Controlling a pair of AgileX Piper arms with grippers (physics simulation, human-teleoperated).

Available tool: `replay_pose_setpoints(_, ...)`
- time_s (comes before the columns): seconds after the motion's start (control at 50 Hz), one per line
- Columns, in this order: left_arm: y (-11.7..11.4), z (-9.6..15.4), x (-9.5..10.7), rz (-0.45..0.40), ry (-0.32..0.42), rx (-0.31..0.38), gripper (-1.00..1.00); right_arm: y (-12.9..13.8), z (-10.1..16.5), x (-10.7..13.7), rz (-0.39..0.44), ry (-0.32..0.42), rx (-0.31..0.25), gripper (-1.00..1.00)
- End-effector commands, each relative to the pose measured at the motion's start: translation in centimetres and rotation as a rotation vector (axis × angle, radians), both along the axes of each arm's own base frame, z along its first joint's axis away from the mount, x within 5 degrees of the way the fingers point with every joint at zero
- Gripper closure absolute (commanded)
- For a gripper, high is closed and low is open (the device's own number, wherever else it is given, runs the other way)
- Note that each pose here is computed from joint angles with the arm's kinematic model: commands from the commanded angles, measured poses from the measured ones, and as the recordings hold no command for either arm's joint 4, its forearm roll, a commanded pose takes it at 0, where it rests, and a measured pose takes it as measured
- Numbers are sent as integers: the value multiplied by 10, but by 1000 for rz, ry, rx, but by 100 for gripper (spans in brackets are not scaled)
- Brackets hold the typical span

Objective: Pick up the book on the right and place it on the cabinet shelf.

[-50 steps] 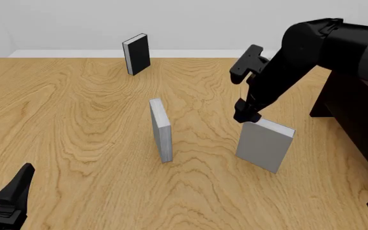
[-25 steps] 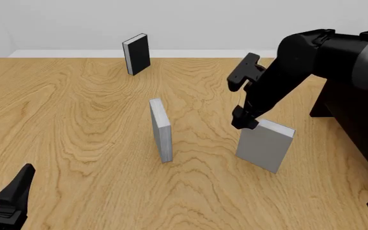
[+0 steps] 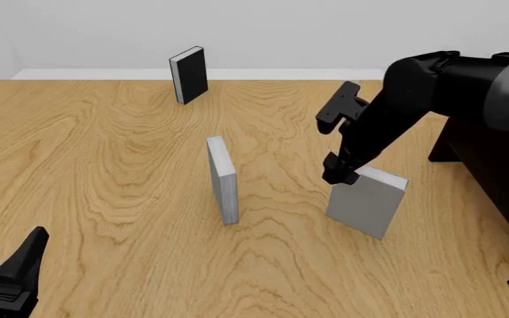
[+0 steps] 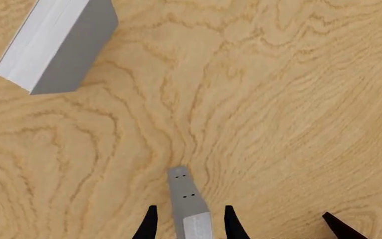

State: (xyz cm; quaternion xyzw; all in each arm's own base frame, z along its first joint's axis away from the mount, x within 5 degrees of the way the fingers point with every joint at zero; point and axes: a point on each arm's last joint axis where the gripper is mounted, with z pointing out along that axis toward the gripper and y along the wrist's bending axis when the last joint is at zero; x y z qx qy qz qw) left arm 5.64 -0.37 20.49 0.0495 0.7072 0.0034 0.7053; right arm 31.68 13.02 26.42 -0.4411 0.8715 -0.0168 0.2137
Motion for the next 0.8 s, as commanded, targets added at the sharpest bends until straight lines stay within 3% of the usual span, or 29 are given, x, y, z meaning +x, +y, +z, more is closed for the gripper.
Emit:
replay_pose_setpoints(0.02,0,0,0,0,-2,-2,-100,-6,-3,1,-2,3,-8,100)
replay_pose_setpoints(0.32,0,1,0,1,-8,-1,-100,-18,4,1,2,-6,-24,100)
replay_pose_setpoints(0.8,-1,1,0,-10,-11,-8,-100,-28,46,-4,11,-67,-19,100)
